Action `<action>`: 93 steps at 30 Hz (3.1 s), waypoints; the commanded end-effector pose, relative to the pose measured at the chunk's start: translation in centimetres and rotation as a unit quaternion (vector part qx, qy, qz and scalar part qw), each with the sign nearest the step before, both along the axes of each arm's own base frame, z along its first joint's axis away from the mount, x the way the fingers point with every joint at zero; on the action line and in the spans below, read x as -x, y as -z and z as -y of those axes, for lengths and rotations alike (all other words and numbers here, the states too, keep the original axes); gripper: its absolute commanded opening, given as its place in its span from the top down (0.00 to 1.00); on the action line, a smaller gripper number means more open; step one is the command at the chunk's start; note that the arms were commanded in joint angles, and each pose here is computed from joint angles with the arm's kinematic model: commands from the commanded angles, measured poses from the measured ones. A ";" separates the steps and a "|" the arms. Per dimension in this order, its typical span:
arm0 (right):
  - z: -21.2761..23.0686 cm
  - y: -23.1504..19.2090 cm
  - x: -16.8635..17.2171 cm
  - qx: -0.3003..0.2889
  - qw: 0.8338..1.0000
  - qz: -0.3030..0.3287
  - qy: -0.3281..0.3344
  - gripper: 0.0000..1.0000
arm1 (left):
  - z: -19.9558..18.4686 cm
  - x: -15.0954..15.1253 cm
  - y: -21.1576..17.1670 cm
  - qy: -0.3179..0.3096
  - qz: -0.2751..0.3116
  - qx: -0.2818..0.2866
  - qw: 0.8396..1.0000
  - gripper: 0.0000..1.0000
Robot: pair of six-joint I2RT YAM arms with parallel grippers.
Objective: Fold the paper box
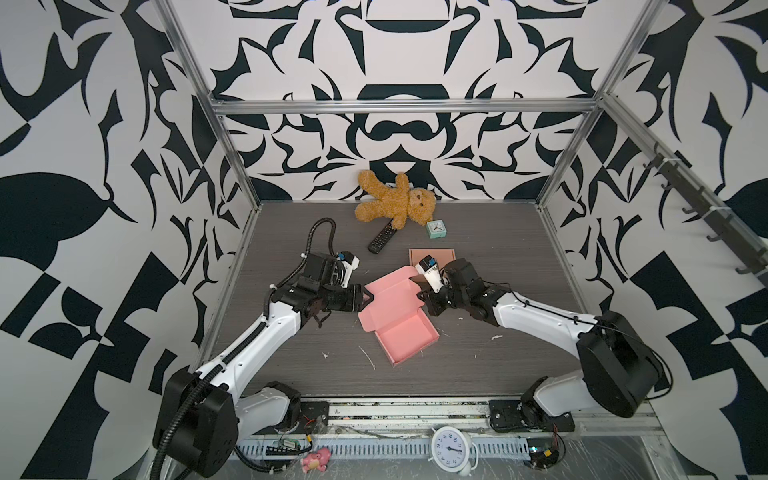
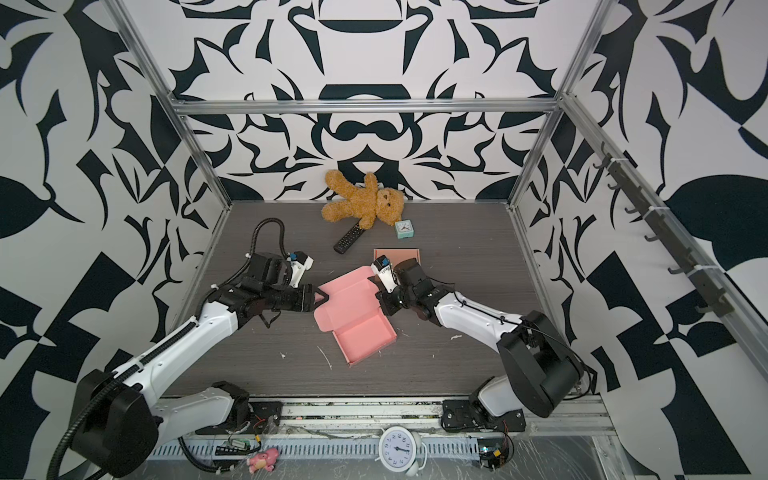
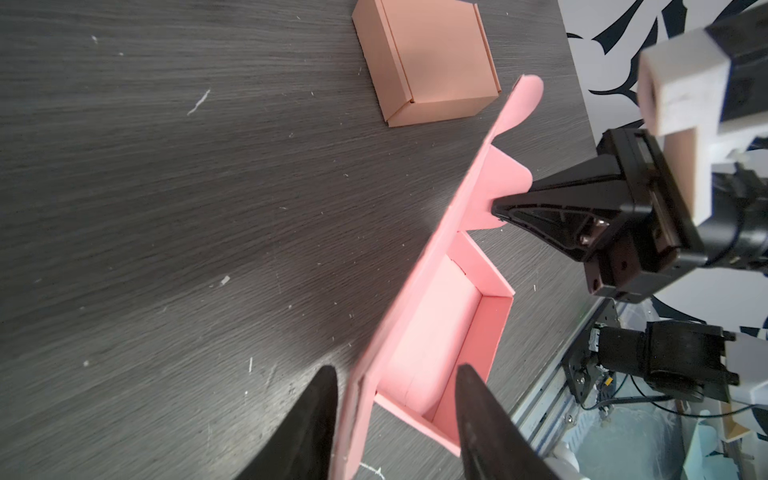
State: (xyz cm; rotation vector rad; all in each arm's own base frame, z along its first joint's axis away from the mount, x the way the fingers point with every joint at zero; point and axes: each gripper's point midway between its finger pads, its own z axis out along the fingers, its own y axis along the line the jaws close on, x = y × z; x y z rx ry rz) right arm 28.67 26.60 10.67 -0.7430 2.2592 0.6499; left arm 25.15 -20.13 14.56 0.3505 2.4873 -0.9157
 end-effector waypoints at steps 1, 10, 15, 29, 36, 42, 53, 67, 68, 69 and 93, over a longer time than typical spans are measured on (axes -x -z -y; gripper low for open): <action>1.1 -1.1 -0.7 -0.007 0.997 0.030 0.068 1.00 | -0.1 0.3 0.6 -0.002 0.003 0.008 1.000 0.47; 3.5 -1.4 0.6 -0.007 0.991 0.040 0.128 1.00 | 0.6 1.0 2.3 0.011 -0.010 0.037 0.999 0.58; 3.4 -1.2 1.0 -0.008 0.991 0.039 0.125 1.00 | 0.9 1.1 2.9 0.017 -0.012 0.045 0.999 0.59; 3.5 -0.9 1.5 -0.008 0.991 0.041 0.125 1.00 | 2.0 -0.1 3.0 0.031 -0.013 0.059 0.998 0.67; 3.1 -0.9 1.7 -0.010 0.993 0.039 0.111 0.98 | 2.2 0.3 2.5 0.036 -0.012 0.069 0.997 0.83; 2.3 -1.7 2.0 -0.026 0.995 0.044 0.087 0.95 | 2.4 0.5 1.9 0.046 -0.006 0.076 0.996 0.89; 1.4 -2.7 0.5 -0.032 0.994 0.056 0.083 0.83 | 2.3 1.1 1.7 0.058 -0.003 0.073 0.996 0.93; 1.3 -3.5 -2.6 -0.028 0.993 0.038 0.108 0.82 | 2.2 1.2 1.7 0.060 0.001 0.068 0.996 0.95; 1.2 -3.5 -2.7 -0.030 0.993 0.035 0.106 0.83 | 2.2 1.1 1.6 0.060 0.001 0.069 0.996 0.96; 1.1 -3.5 -2.8 -0.030 0.993 0.033 0.105 0.84 | 2.2 1.2 1.6 0.061 0.001 0.068 0.996 0.96; 1.4 -6.1 -1.4 -0.068 0.993 0.048 0.087 0.99 | 1.9 -0.4 0.7 0.030 0.023 0.060 0.997 0.88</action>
